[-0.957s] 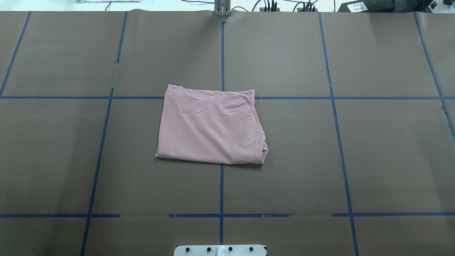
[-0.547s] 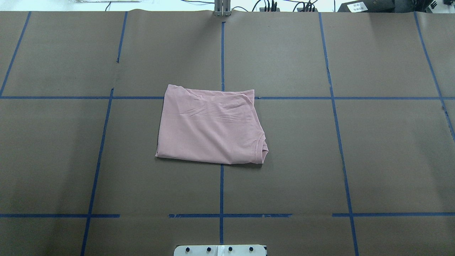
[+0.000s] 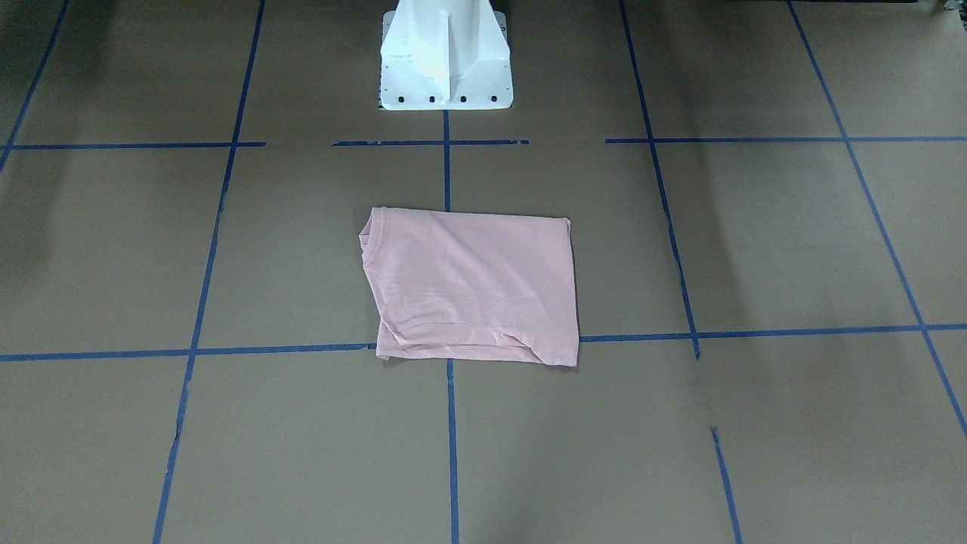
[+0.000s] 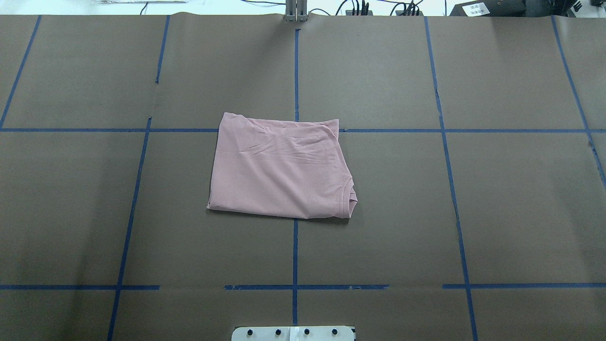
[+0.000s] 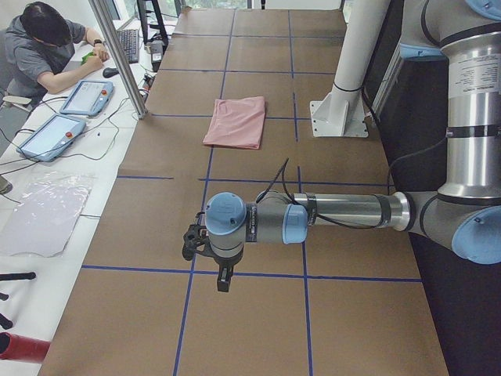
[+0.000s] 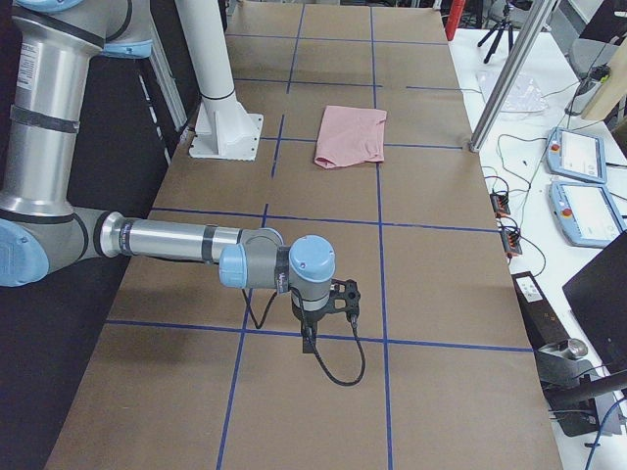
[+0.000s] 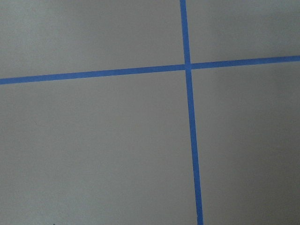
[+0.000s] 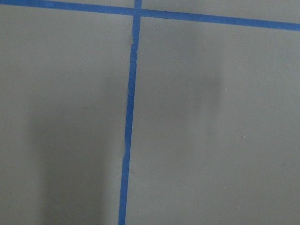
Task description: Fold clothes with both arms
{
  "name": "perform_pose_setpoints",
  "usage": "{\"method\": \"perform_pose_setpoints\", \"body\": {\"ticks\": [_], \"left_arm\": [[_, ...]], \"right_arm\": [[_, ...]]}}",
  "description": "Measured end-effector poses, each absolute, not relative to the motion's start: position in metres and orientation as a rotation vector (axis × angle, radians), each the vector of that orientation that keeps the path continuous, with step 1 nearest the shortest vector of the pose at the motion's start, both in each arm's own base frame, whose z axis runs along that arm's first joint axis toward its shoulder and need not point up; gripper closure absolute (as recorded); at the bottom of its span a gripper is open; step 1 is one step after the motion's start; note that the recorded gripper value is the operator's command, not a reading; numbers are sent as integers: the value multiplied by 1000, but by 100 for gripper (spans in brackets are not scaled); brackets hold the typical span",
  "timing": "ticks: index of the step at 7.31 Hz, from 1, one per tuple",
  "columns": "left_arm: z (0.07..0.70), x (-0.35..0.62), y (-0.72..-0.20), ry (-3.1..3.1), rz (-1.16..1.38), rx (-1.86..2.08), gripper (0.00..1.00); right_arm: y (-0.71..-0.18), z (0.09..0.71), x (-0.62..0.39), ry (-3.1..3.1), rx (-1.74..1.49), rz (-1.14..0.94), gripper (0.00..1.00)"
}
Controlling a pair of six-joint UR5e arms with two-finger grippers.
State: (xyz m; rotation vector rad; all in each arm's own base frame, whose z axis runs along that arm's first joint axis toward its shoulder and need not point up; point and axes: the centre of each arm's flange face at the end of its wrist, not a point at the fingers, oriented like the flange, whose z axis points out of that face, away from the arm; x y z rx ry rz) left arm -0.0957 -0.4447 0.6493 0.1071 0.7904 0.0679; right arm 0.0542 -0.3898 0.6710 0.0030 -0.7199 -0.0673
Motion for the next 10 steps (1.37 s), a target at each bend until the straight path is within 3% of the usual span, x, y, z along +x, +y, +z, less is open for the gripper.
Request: {"method": "perform_pose_setpoints", "body": {"ticks": [10], "left_arm": [[646,-96,-446,787,74,126,0]], "right_arm": [[-391,667,54,-723,17,-83,0]]}}
